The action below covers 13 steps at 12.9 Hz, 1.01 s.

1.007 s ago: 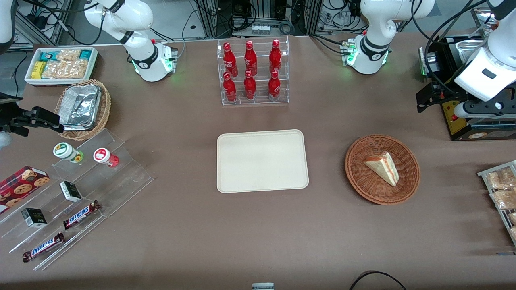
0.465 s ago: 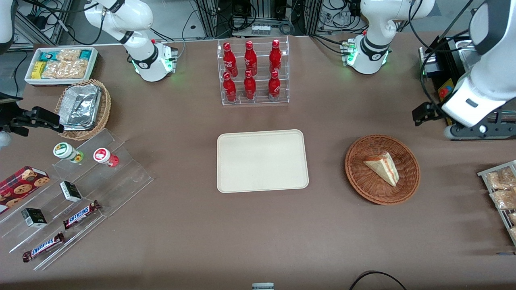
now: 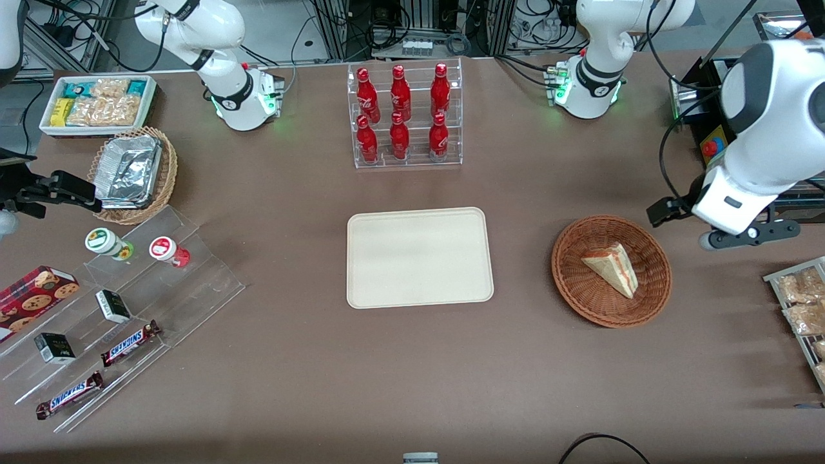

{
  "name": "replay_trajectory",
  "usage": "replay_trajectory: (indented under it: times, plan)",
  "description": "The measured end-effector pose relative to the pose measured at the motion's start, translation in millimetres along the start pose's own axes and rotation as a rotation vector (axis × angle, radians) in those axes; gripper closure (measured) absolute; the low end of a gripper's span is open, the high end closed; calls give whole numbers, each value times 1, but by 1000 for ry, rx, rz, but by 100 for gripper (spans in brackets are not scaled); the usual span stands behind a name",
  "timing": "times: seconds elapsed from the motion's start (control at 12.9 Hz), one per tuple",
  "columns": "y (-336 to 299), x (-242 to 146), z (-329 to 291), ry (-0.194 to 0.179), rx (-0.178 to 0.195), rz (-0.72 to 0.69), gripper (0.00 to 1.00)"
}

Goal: Place sandwich from basket to tray
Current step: 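Move the left gripper over the wicker basket holding the sandwich, then lower the open left gripper around the wrapped sandwich in the basket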

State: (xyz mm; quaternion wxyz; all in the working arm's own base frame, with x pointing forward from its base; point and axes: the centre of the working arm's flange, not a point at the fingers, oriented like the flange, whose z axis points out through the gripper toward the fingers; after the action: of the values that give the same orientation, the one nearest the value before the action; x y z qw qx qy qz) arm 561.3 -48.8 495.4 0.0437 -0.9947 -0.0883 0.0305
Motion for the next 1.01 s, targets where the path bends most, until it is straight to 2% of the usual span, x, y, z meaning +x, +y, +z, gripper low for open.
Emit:
replay_trajectory:
  times: [0.62, 1.01]
  plan:
    - [12, 2, 96, 59, -39, -338, 0]
    - [19, -3, 158, 81, -62, -398, 0]
